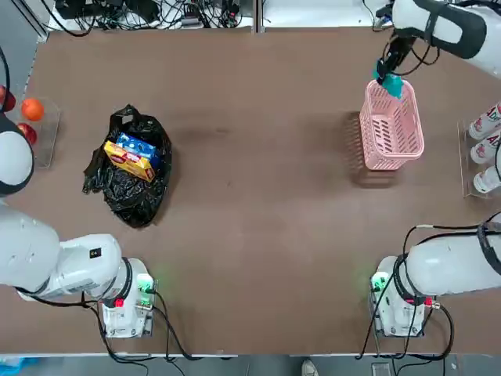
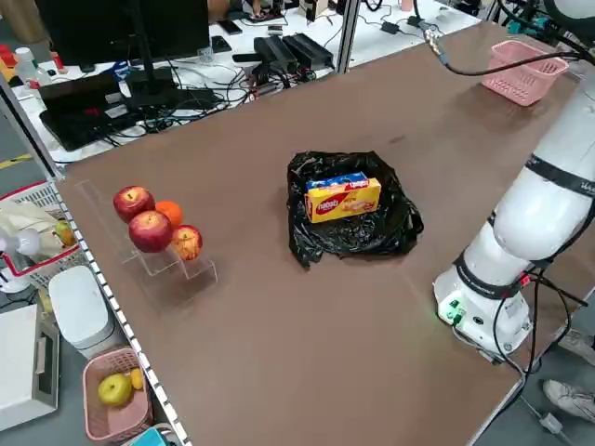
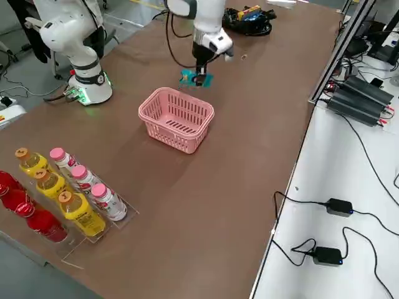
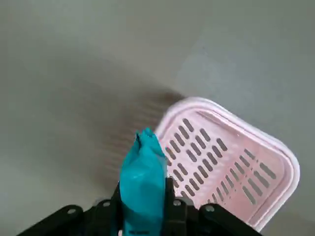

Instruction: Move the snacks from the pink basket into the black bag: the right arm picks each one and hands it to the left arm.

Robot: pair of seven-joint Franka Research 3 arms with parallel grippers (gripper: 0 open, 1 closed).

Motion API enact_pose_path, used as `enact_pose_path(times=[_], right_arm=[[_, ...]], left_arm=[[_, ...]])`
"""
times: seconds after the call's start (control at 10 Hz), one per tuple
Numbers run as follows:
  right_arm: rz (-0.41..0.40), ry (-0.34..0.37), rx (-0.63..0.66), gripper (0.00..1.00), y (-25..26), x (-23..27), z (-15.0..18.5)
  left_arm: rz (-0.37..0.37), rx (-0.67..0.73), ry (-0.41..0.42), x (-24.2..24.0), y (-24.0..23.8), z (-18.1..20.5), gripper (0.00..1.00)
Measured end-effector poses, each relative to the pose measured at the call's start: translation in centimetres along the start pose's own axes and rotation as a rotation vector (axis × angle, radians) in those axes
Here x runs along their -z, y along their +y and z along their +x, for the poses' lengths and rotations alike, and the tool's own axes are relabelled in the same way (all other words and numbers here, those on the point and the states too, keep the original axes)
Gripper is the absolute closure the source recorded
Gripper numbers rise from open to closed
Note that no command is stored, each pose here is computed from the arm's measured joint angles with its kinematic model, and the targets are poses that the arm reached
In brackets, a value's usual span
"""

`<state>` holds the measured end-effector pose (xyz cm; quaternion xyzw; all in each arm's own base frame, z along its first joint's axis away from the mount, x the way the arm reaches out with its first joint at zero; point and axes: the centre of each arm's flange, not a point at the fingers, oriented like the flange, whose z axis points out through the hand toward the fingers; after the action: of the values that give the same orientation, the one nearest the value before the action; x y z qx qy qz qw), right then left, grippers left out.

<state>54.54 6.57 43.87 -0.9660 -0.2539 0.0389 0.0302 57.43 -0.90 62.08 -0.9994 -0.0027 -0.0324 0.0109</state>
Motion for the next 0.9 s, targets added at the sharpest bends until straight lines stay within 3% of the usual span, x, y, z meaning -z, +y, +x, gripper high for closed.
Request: enact_pose_path(times=[0.3, 0.6, 0.9], right_arm=[[0.050, 0.030, -0.142, 0.68, -5.3, 1.2, 2.4], [0.121, 0.066, -0.368, 0.68, -13.9, 3.4, 5.2], [0.143, 0.114, -0.349, 0.68, -22.0, 6.2, 8.0]], left_arm=[[-0.008, 0.009, 0.028, 1.3, -0.5, 1.2, 0.00], [-0.093, 0.079, -0.052, -1.5, -1.4, 1.7, 0.00], [-0.176, 0.163, -0.083, -2.5, -0.1, 2.2, 0.00]])
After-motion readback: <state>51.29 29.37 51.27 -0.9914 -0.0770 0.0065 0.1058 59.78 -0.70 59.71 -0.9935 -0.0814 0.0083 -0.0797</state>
